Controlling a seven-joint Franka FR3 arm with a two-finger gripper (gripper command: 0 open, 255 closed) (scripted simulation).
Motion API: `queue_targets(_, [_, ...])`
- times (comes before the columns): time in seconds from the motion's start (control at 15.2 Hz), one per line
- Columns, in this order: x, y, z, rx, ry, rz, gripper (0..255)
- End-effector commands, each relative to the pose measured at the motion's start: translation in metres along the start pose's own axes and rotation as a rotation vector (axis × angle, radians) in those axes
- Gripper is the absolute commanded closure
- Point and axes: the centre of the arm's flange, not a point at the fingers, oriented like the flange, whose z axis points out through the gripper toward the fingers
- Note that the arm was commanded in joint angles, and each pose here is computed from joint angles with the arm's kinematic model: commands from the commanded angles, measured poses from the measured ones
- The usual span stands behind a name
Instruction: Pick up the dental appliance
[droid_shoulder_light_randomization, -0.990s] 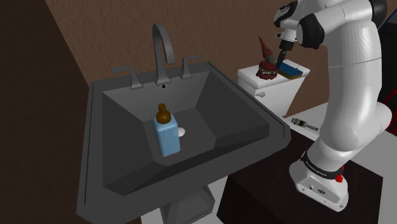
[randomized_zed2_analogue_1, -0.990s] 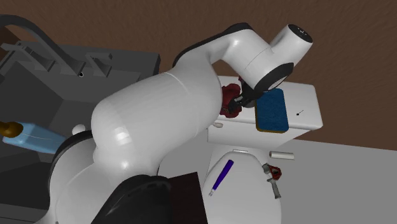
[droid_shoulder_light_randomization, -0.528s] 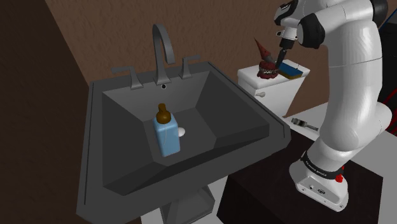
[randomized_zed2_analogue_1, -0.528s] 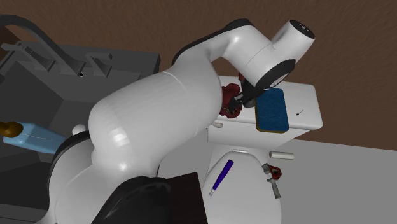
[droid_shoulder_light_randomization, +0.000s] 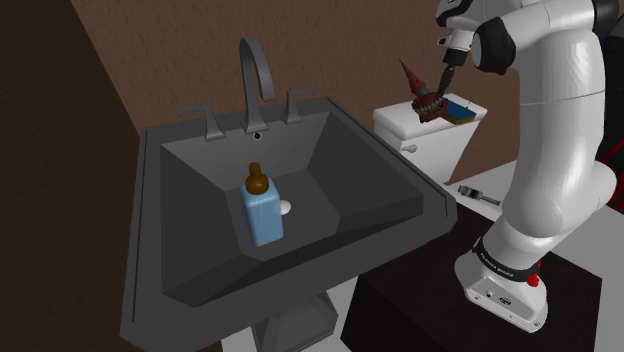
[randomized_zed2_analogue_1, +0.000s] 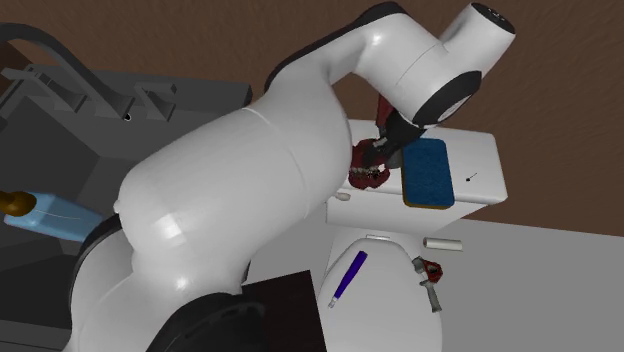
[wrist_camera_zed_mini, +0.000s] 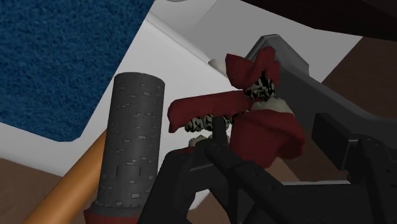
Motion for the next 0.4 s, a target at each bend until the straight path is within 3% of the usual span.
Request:
queue_targets(0.0, [0.001, -0.003, -0.012, -0.001, 0.000, 0.000, 255])
queue_targets(0.33, [0.002, -0.007, -0.028, -0.001, 0.000, 0.000, 255])
